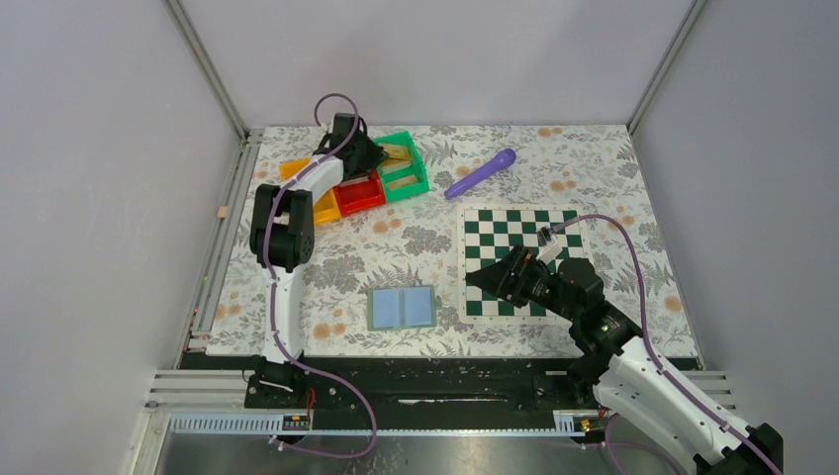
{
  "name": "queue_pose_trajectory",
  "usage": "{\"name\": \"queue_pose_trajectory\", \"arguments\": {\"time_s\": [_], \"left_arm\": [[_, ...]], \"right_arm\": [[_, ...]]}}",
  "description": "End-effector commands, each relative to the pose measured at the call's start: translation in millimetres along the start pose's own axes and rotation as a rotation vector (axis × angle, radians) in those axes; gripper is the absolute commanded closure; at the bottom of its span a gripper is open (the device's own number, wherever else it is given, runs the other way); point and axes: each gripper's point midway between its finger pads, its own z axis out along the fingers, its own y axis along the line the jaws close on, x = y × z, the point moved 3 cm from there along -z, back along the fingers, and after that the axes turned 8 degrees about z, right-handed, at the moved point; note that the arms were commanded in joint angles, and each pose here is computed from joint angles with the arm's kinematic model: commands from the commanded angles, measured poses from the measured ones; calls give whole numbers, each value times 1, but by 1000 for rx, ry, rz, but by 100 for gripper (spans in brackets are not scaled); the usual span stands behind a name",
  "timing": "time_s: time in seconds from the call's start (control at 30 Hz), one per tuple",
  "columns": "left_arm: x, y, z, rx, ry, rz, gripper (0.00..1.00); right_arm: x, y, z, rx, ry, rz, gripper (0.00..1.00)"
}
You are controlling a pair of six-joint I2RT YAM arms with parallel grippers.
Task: Take the credit cards out of the card holder
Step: Place the credit card in the storage box.
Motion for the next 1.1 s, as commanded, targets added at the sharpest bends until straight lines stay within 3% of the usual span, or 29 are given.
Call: {"name": "queue_pose_trajectory", "arguments": {"time_s": [0.0,0.47,1.07], "left_arm": [[-16,-20,-12,-9,-120,-18,92],[-16,-19,-21,-83,-149,-10,65],[-22,-19,-30,-152,-131,22,55]], "right_arm": [[-4,13,-1,-56,-10,-26,1],[-3,21,-5,-88,-1,-54,1],[-2,24,-8,-101,1,-66,1]]}}
